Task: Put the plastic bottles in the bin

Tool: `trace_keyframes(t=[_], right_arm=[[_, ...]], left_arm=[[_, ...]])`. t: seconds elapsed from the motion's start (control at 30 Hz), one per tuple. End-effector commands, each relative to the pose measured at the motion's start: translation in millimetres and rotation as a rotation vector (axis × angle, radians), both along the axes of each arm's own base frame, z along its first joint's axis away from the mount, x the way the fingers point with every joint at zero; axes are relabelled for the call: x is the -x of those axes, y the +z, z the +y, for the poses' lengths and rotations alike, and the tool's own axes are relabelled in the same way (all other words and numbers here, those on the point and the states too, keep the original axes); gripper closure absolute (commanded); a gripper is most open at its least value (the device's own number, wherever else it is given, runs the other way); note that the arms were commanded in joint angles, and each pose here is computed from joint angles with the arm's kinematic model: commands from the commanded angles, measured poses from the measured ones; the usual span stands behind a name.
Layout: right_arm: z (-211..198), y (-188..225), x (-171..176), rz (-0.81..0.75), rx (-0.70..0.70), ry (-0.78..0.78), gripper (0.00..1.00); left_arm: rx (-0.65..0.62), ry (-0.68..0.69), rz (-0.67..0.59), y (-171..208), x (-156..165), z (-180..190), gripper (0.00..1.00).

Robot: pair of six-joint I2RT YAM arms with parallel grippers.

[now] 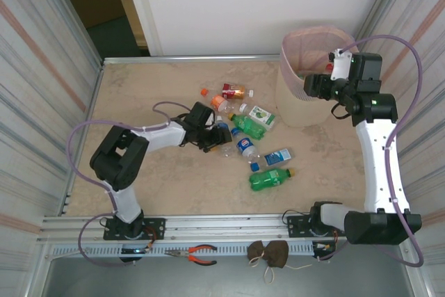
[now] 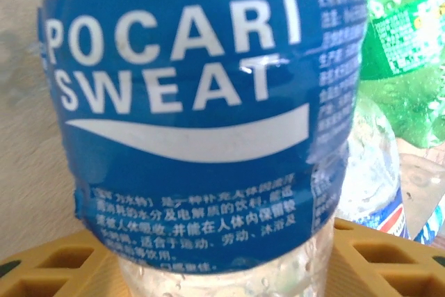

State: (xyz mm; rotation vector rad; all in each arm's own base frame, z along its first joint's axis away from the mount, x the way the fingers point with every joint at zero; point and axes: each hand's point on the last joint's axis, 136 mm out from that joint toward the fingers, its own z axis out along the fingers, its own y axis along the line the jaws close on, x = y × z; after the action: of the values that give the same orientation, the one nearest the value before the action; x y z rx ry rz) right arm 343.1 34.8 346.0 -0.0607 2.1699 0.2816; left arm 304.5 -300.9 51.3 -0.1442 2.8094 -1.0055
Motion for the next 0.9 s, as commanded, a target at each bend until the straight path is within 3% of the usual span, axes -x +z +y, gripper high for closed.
trace_keyframes(t=[0.0, 0.13, 0.57, 0.87], right_arm=[[9.8, 15.7, 11.6, -0.037, -0.03, 0.028, 0.33], [24.3, 21.7, 17.2, -0.054, -0.067, 0.07, 0.33], [111.2, 51.0, 38.9, -0.133, -0.268, 0.336, 0.32], [179.0, 65.7, 51.3, -0.143, -0.367, 0.516, 0.32]], left_arm=[[-0.005, -0.015, -0.092, 28.1, -2.9, 12.2, 0.41], [0.008, -0.054, -0.206, 60.6, -4.8, 19.7, 0.41], [0.177, -0.383, -0.808, 193.4, 28.6, 15.4, 0.41], [0.26, -0.597, -1.034, 236.9, 69.5, 10.8, 0.44]])
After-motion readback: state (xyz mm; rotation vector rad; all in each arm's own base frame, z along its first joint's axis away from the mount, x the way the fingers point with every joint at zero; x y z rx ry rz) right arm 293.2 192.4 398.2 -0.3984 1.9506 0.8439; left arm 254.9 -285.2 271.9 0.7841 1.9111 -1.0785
